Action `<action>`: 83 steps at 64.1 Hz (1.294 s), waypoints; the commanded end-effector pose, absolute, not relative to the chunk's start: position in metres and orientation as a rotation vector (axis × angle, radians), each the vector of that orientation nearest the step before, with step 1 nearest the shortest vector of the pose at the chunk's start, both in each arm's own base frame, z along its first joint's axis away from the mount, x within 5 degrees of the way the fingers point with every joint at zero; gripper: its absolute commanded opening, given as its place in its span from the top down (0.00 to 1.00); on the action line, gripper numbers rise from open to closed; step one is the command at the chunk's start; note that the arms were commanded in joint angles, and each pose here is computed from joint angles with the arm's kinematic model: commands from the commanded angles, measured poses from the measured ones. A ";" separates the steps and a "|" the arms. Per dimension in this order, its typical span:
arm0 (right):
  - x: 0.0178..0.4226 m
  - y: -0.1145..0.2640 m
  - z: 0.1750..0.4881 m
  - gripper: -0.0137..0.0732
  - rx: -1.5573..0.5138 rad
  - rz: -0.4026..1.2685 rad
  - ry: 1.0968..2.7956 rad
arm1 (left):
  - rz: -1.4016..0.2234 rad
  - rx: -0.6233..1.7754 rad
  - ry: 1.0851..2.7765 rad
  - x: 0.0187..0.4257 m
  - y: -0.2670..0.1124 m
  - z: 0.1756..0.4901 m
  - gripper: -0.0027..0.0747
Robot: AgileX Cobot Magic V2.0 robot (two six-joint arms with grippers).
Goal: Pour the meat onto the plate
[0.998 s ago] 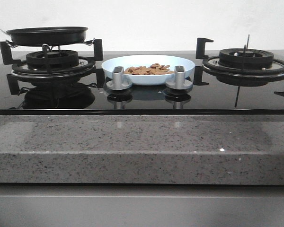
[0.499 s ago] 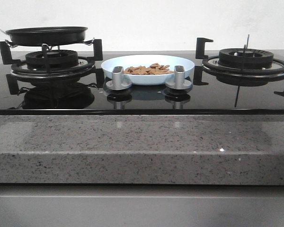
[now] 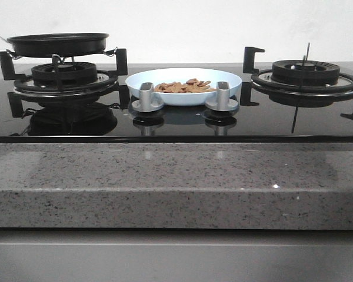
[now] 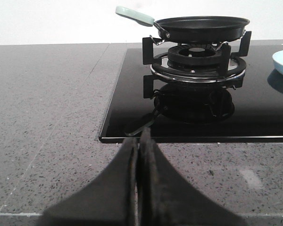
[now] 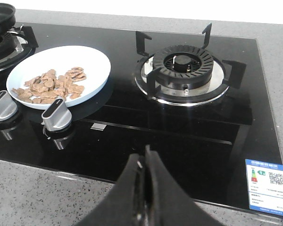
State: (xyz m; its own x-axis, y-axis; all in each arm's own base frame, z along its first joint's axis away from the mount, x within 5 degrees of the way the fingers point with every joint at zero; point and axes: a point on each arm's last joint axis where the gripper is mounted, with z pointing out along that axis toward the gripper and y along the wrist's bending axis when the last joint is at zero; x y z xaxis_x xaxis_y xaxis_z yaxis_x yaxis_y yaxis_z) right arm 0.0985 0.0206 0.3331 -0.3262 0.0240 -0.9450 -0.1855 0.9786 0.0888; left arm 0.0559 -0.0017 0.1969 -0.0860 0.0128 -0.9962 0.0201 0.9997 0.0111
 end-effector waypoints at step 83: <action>0.055 -0.001 0.196 0.92 0.043 0.010 1.602 | -0.005 0.010 1.554 0.055 -0.001 0.204 0.99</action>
State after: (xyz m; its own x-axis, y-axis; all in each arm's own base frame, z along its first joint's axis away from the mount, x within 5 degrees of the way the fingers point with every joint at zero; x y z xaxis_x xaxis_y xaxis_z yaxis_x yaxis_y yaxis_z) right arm 0.0559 0.0004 0.1872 -0.1243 0.0490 -0.9910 0.0110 0.9988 0.0480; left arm 0.0559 -0.0017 0.1972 -0.0820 0.0128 -0.9966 0.0197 0.9997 0.0112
